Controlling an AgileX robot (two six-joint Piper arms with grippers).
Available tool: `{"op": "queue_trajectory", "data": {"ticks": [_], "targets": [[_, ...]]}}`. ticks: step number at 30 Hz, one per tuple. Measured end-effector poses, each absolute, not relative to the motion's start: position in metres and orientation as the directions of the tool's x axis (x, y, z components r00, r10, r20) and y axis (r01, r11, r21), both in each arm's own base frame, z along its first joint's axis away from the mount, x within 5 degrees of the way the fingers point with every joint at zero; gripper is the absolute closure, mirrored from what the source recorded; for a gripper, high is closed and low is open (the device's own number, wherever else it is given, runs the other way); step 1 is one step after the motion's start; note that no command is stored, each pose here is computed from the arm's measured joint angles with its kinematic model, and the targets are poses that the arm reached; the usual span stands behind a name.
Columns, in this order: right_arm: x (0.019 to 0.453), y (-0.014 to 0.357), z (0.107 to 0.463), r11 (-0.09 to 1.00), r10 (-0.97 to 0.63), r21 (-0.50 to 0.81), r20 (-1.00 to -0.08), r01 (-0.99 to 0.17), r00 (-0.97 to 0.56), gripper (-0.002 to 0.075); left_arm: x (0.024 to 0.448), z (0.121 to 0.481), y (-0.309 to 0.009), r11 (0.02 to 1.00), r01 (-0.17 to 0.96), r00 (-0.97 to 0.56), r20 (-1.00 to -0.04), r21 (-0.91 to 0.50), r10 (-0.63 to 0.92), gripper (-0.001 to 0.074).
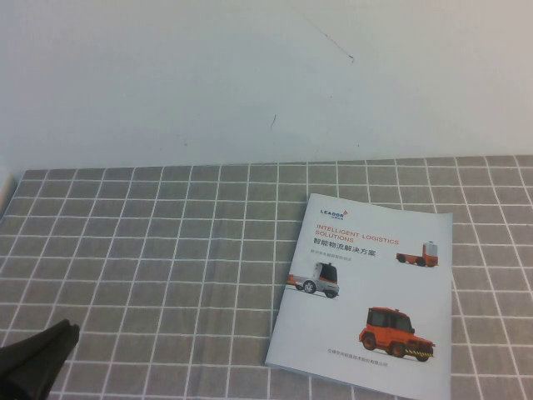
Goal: Close book
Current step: 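Close the open booklet and leave it lying on the table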
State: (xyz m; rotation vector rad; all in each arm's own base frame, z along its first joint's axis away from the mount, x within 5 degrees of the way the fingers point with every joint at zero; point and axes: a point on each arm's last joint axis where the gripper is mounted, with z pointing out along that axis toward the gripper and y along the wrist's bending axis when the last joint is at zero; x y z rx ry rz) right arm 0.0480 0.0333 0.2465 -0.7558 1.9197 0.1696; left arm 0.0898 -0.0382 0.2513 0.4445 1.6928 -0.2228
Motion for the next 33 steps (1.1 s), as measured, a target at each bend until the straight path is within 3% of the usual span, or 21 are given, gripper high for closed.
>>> {"op": "queue_trajectory", "data": {"ticks": [22, 27, 33], "targets": [[0.047, 0.034, 0.245, 0.79, -0.427, -0.197, -0.856, -0.58, -0.291, 0.0729, 0.086, 0.254, -0.037, 0.907, 0.41, -0.094, -0.985, 0.091, 0.142, 0.0739], [0.047, 0.034, 0.245, 0.79, -0.427, -0.197, -0.856, -0.58, -0.291, 0.0729, 0.073, 0.264, -0.023, 0.948, 0.282, 0.037, -0.989, 0.146, 0.141, 0.0739], [0.047, 0.034, 0.245, 0.79, -0.427, -0.197, -0.856, -0.58, -0.291, 0.0729, 0.06, 0.252, -0.009, 0.964, 0.111, 0.133, -0.965, 0.242, 0.227, 0.0739]]}}
